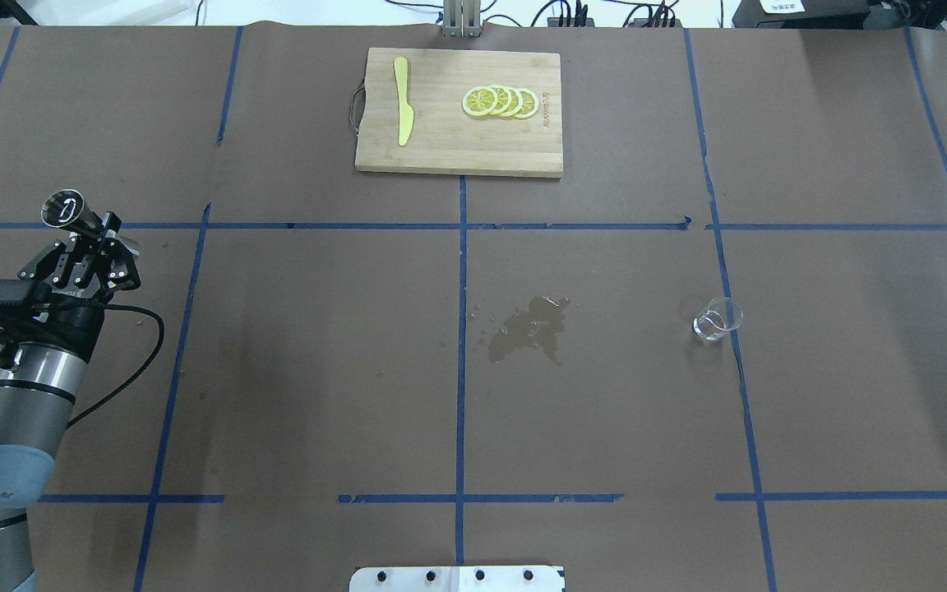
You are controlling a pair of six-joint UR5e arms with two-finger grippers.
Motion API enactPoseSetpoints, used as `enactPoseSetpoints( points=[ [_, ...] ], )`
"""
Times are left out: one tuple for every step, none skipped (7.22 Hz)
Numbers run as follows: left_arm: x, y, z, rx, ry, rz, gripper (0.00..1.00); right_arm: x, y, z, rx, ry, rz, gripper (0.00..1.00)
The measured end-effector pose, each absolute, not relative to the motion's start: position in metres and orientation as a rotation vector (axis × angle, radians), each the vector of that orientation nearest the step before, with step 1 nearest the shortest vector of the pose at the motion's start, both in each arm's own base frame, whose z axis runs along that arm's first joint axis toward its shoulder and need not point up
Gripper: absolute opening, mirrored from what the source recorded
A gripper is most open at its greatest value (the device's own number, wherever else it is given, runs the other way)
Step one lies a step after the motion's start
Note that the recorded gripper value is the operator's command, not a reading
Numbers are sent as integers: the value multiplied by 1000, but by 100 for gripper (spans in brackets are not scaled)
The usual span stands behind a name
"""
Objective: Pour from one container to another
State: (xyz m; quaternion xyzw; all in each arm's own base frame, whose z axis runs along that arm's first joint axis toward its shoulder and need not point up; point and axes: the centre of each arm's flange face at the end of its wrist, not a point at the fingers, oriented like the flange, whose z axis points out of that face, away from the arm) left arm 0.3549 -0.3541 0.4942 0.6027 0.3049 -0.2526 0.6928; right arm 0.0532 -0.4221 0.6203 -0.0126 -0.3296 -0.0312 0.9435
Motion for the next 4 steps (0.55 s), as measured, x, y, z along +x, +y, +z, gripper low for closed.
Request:
enactPoseSetpoints(
  points=[
    [359,-344,501,1337,677,-530,0,53,-422,620,-25,-672,-63,100],
    [364,-335,506,1329,679,-499,0,54,-422,620,-25,-672,-63,100],
    [370,-326,508,1319,694,-481,0,54,-422,620,-25,-672,-63,100],
    [376,-318,509,1306,718,-478,0,54,-422,620,-25,-672,-63,100]
  ],
)
